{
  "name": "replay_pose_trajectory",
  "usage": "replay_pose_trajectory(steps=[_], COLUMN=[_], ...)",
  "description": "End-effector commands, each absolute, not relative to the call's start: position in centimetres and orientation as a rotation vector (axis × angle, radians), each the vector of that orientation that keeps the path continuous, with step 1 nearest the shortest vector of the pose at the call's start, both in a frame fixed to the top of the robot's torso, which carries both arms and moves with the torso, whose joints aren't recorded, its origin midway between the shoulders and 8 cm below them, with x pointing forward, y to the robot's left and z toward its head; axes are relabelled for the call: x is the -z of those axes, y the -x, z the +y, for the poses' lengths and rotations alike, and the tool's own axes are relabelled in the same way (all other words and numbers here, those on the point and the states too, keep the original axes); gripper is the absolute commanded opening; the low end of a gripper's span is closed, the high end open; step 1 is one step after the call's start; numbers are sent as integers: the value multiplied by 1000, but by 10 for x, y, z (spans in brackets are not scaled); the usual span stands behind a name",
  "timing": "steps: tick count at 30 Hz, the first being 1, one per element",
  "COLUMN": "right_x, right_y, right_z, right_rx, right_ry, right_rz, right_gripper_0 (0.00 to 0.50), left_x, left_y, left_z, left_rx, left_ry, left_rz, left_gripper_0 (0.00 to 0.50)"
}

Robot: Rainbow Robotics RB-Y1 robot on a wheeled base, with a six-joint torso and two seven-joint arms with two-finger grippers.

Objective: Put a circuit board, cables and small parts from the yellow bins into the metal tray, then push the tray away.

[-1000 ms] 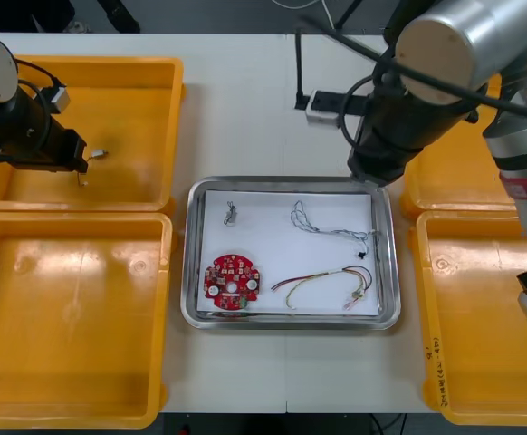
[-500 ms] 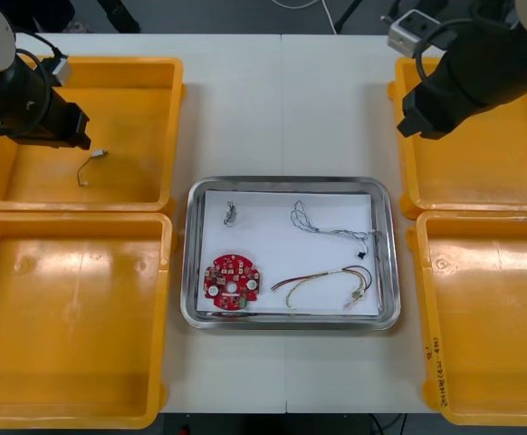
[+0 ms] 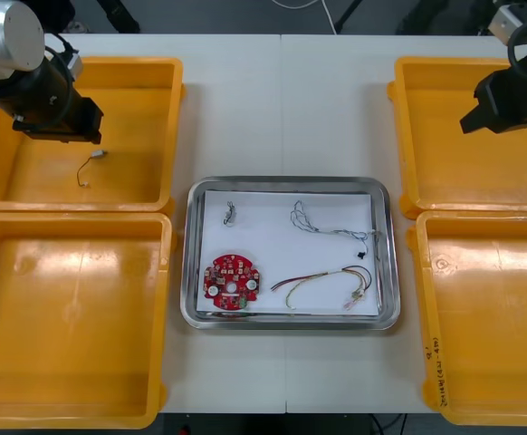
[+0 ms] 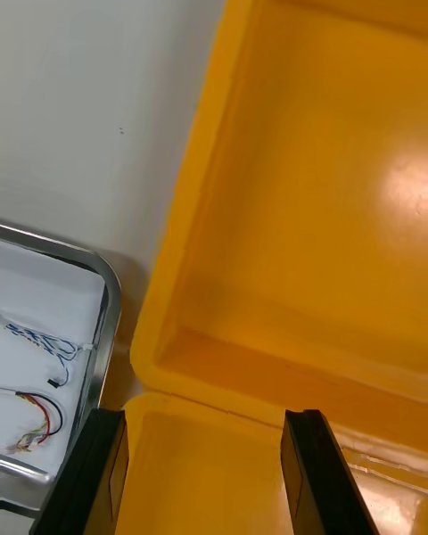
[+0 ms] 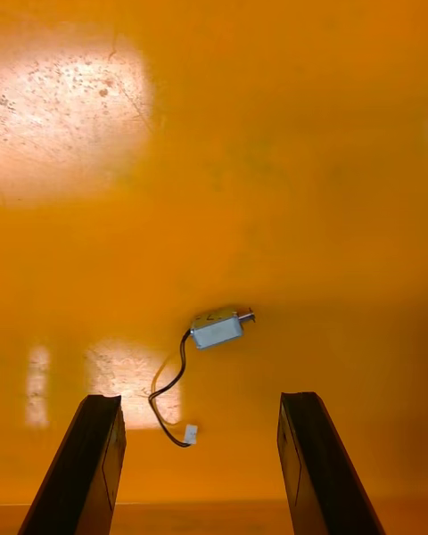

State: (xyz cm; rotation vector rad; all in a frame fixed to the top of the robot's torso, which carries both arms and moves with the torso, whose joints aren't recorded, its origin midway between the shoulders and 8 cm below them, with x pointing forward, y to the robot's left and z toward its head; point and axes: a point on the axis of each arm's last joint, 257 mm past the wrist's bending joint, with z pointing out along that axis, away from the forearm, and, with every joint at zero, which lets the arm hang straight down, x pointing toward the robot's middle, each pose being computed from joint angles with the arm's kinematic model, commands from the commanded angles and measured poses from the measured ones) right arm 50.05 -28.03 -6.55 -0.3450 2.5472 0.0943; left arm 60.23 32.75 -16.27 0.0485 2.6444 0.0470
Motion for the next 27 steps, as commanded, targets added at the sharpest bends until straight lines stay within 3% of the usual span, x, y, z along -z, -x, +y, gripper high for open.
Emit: replay_pose_trajectory(steps=[1, 7, 15, 27], right_x=[56, 79, 109, 137], right_y=[-486, -466, -438, -419], right_z=[-330, -370, -408, -431], right_rx=[-58, 2, -6, 31], right_ry=[170, 80, -64, -162], right_rz=[2557, 2613, 2673, 2727], right_gripper_0=[500, 500, 500, 500], left_x=[134, 145, 151, 170], left_y=[-619, -628, -636, -642], left_z=[308, 304, 301, 303], left_rx=[40, 73, 98, 103], left_ry=[86, 103, 120, 120], left_rz=[2588, 2573, 2551, 2543], left_gripper_0=[500, 500, 500, 500])
